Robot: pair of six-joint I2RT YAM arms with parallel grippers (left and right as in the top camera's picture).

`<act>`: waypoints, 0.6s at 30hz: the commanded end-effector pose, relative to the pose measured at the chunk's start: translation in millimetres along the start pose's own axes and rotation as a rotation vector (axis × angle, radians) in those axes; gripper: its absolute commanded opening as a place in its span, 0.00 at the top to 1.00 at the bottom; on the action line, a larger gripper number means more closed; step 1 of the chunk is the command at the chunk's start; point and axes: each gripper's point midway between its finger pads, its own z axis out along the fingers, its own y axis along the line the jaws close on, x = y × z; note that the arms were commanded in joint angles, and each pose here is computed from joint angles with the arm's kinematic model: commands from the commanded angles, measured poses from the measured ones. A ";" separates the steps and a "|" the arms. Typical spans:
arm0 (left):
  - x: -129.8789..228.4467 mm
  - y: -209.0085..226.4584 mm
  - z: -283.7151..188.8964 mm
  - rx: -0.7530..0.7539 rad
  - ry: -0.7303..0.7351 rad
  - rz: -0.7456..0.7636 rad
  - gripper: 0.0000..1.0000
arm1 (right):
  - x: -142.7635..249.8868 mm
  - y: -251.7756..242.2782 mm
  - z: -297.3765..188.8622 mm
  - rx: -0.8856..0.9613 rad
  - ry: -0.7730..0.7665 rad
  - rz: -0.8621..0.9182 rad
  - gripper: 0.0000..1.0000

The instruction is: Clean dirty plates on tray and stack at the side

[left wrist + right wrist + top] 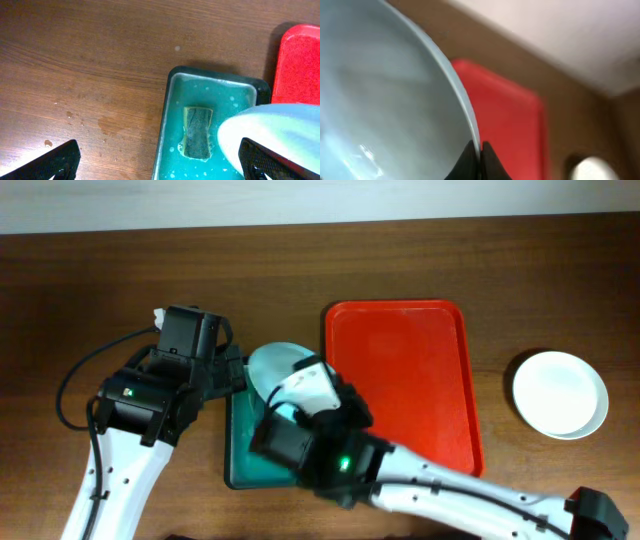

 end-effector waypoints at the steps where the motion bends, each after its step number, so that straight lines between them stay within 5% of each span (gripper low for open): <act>1: -5.5 3.2 -5.3 -0.008 -0.023 0.004 0.01 | 30.5 19.9 14.7 -0.399 0.408 0.363 0.96; 3: -5.5 3.2 -5.3 -0.008 -0.023 0.004 0.00 | 5.6 -15.9 17.2 -0.774 0.515 0.540 0.96; 5: -5.5 3.2 -5.3 -0.008 -0.023 0.004 0.00 | 5.1 -85.6 43.8 -0.797 0.507 0.742 0.96; 9: -5.5 3.2 -5.3 -0.008 -0.023 0.004 0.01 | 93.9 -258.7 87.3 -0.376 0.545 1.184 0.96; 13: -5.5 3.2 -5.3 -0.008 -0.023 0.004 0.00 | 251.5 -399.4 62.5 0.422 0.716 1.450 0.96; 18: -5.5 3.2 -5.3 -0.008 -0.023 0.004 0.01 | 327.5 -379.6 96.6 0.413 0.995 1.506 0.96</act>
